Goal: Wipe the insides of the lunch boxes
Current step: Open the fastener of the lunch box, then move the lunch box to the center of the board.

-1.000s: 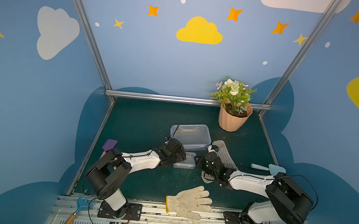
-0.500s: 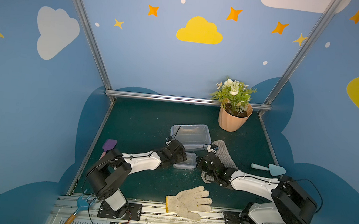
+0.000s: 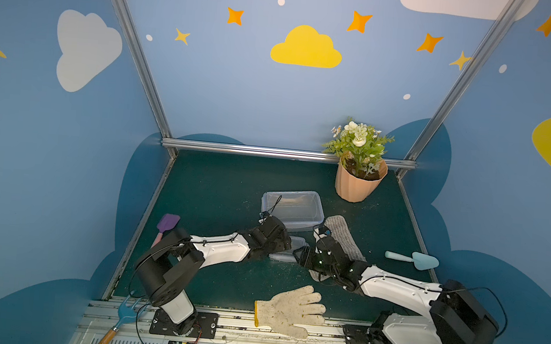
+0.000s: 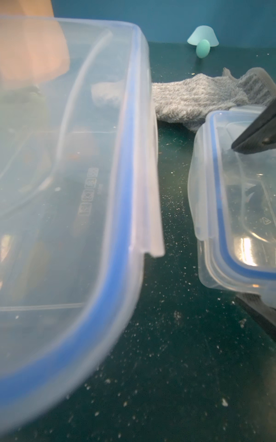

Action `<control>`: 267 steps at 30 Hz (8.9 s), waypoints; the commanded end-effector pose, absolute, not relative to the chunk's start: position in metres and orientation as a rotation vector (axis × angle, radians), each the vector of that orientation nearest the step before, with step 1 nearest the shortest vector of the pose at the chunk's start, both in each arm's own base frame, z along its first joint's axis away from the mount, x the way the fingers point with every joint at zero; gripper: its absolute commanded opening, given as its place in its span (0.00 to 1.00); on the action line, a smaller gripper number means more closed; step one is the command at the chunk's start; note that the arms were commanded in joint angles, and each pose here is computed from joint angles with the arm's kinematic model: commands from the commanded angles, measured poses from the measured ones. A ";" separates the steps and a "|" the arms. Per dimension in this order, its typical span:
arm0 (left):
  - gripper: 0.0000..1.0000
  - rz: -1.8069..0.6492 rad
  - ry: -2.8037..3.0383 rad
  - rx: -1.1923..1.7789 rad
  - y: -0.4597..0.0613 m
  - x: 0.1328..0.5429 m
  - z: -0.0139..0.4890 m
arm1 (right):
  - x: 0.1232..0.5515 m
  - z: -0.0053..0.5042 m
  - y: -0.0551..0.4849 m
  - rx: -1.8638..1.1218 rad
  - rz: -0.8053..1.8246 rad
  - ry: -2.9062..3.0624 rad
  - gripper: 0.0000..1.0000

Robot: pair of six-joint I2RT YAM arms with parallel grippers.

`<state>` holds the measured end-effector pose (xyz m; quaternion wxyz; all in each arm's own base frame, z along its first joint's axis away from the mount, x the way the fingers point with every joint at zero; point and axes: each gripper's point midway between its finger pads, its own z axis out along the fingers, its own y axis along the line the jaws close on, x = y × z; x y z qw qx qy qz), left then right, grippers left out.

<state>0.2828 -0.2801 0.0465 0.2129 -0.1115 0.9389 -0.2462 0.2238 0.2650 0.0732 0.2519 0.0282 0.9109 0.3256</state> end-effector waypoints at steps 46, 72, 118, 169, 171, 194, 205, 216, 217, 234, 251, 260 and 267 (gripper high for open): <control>0.93 -1.257 2.479 -0.428 -0.271 0.270 0.069 | 0.248 0.073 0.257 0.077 1.209 2.516 0.53; 0.80 -1.353 2.319 -0.514 -0.268 0.285 0.079 | 0.244 0.051 0.243 0.135 1.135 2.603 0.00; 0.44 -1.381 2.022 -0.617 -0.255 0.287 0.105 | 0.228 0.033 0.257 0.105 1.083 2.684 0.00; 0.22 -1.349 1.922 -0.661 -0.241 0.278 0.115 | 0.216 0.027 0.265 0.084 1.062 2.712 0.00; 0.20 -1.345 1.933 -0.665 -0.240 0.278 0.113 | 0.216 0.027 0.264 0.085 1.060 2.713 0.00; 0.20 -1.198 2.101 -0.645 -0.226 0.258 0.092 | 0.217 0.043 0.270 0.034 1.051 2.699 0.00; 0.12 -1.064 2.245 -0.646 -0.217 0.246 0.068 | 0.211 0.043 0.264 0.015 0.987 2.728 0.00; 0.24 -0.856 2.473 -0.552 -0.213 0.232 0.049 | 0.212 0.048 0.266 -0.028 0.961 2.730 0.00; 0.30 -0.856 2.486 -0.546 -0.214 0.231 0.048 | 0.213 0.049 0.266 -0.030 0.957 2.729 0.00; 1.00 -0.792 2.445 -0.469 -0.195 0.234 0.086 | 0.230 0.068 0.270 -0.059 1.002 2.673 0.78; 0.96 -0.656 2.414 -0.102 -0.198 0.299 0.136 | 0.324 0.110 0.300 -0.127 1.207 2.488 0.67; 0.96 -0.615 2.469 0.138 -0.211 0.320 0.142 | 0.363 0.122 0.329 -0.188 1.297 2.416 0.65; 0.96 -0.665 2.550 0.385 -0.233 0.317 0.138 | 0.336 0.154 0.309 -0.211 1.268 2.383 0.73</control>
